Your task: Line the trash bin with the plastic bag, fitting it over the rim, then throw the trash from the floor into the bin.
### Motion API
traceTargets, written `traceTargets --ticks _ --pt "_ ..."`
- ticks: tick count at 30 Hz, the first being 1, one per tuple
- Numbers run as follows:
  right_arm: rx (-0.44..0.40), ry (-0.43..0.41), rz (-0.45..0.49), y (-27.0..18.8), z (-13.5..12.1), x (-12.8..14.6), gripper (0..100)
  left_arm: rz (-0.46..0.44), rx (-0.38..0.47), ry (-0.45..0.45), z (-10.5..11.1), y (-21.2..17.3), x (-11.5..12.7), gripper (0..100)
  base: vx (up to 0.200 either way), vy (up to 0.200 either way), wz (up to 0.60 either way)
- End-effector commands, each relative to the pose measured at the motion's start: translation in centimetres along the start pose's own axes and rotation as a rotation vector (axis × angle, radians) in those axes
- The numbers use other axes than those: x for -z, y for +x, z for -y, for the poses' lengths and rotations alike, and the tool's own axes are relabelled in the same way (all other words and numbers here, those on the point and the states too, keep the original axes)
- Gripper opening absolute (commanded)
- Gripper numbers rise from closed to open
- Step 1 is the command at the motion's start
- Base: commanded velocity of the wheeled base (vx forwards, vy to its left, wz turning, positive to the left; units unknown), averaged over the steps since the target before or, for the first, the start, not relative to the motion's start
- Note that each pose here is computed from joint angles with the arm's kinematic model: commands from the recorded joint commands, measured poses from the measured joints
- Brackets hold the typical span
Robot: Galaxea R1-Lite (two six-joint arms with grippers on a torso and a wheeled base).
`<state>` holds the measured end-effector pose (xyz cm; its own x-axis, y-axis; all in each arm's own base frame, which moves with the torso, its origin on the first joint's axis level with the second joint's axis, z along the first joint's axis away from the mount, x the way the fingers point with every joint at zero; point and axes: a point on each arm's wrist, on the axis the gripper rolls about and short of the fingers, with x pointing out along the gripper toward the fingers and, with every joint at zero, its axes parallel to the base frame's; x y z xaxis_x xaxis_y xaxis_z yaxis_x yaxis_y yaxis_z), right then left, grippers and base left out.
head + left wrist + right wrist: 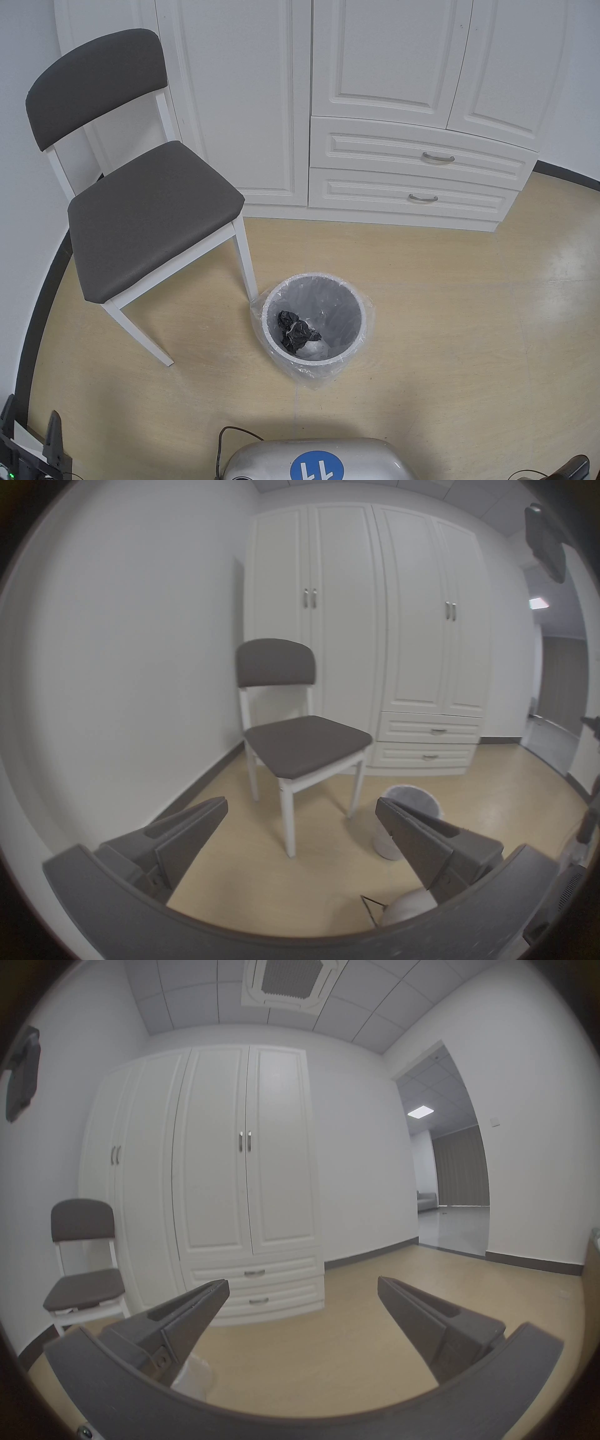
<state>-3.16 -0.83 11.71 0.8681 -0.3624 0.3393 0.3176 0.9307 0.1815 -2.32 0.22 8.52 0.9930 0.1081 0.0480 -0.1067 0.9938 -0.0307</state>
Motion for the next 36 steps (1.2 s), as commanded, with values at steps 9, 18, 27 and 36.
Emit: traceTargets --ticks 9,18,27,36 --pt "-0.04 -0.092 -0.23 -0.4 0.2 2.9 100 -0.045 0.108 0.034 0.2 0.0 0.9 100 0.0 0.0 0.0" --pt "-0.31 -0.188 -0.299 -0.7 -0.3 3.6 100 -0.045 0.106 0.02 0.2 0.0 0.9 100 0.0 0.0 0.0" --pt "-0.217 -0.236 -0.29 -0.6 -0.1 3.5 100 -0.046 0.106 0.019 0.2 0.0 0.9 100 0.0 0.0 0.0" --pt "-0.099 -0.123 -0.294 -0.6 0.2 3.5 100 -0.046 0.104 0.017 0.2 0.0 0.9 100 0.0 0.0 0.0"
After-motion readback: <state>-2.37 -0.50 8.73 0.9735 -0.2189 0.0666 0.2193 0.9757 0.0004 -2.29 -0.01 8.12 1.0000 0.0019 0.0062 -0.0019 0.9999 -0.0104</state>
